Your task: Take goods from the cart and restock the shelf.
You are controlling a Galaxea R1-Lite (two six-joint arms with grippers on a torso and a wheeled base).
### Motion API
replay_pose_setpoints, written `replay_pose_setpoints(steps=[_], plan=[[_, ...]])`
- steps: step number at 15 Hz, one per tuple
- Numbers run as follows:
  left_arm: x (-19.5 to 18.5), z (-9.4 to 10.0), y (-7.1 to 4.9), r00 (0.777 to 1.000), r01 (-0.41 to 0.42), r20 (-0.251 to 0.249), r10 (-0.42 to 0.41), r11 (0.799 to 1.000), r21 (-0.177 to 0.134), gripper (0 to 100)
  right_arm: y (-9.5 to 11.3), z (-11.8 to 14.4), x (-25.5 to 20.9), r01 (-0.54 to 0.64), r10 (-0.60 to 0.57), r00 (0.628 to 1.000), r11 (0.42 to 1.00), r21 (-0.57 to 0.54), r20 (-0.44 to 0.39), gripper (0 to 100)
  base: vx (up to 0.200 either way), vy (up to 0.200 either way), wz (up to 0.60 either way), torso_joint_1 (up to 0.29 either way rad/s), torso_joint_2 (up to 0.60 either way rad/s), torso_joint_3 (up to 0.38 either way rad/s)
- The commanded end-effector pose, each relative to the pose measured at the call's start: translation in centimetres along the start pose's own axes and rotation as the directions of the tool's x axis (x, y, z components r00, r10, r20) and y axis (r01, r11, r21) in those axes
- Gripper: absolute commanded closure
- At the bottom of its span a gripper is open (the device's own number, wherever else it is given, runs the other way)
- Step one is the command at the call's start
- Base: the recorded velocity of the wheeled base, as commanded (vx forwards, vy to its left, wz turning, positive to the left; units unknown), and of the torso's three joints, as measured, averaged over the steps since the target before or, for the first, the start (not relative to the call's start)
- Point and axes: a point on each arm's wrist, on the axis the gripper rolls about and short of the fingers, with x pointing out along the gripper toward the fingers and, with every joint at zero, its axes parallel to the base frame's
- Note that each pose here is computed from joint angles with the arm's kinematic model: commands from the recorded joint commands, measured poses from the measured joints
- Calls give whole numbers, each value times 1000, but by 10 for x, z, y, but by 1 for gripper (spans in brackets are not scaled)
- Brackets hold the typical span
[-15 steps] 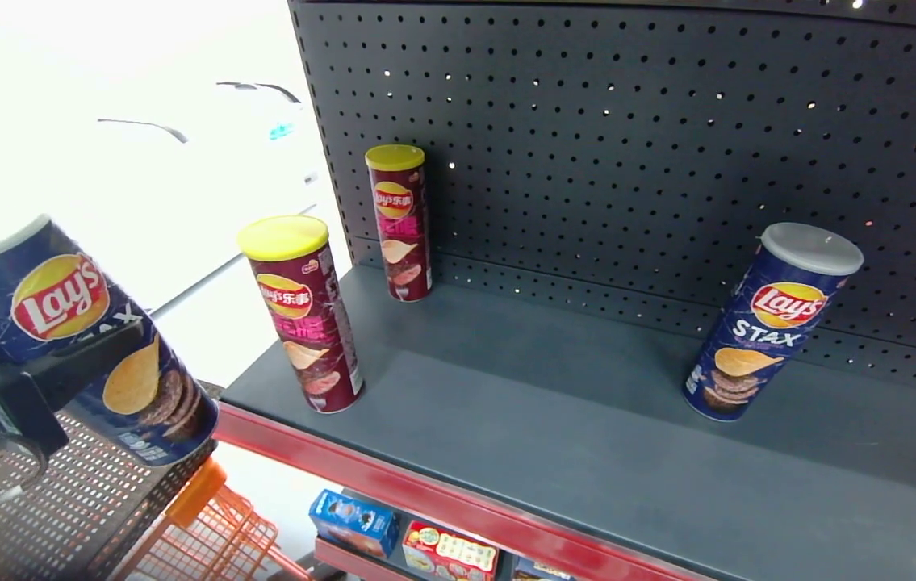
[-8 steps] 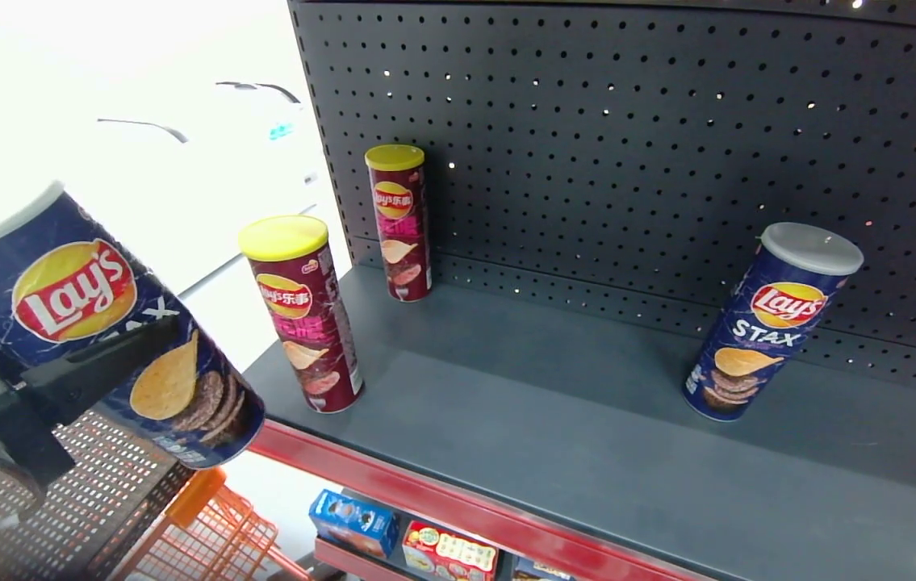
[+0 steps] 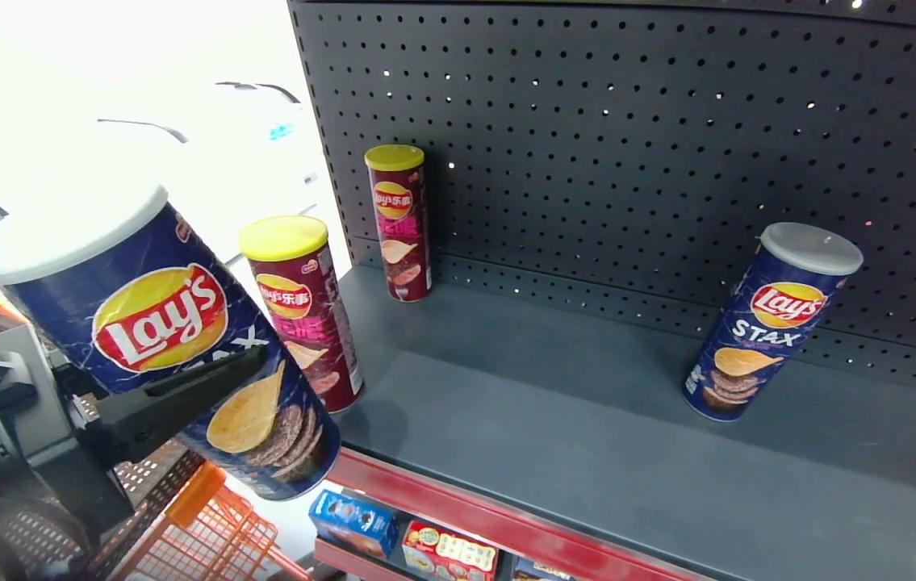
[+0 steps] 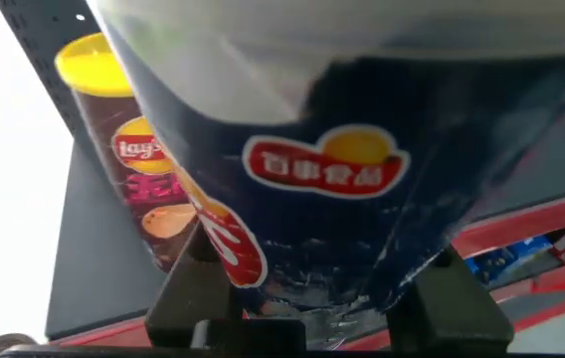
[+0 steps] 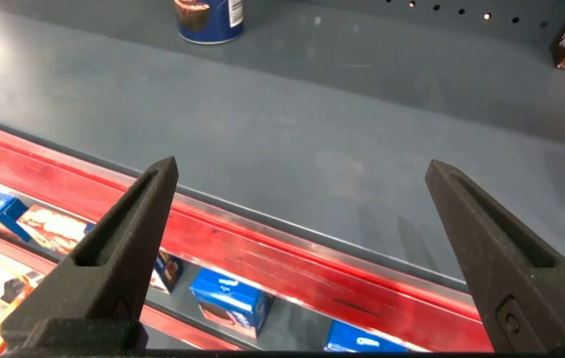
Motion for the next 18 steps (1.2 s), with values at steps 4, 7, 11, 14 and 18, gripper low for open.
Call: replay_pose_setpoints(steps=[4,7,11,14,18], plan=[[19,-6,-6,996,67,-51,-67,998,-9,100,0,0,0,-1,1,1000,1000,0,-2,0,0,0,0,0,0,0],[32,-7,-6,990,122,-72,-123,992,-14,100,0,0,0,-1,1,1000,1000,0,-2,0,0,0,0,0,0,0],[50,-12,-4,986,145,-83,-146,989,-15,100,0,0,0,-1,1,1000,1000,0,-2,0,0,0,0,0,0,0],[66,-14,-2,979,182,-89,-181,983,8,100,0,0,0,-1,1,1000,1000,0,-2,0,0,0,0,0,0,0],[77,-11,0,980,183,-86,-181,983,16,100,0,0,0,-2,2,1000,1000,0,-2,0,0,0,0,0,0,0]])
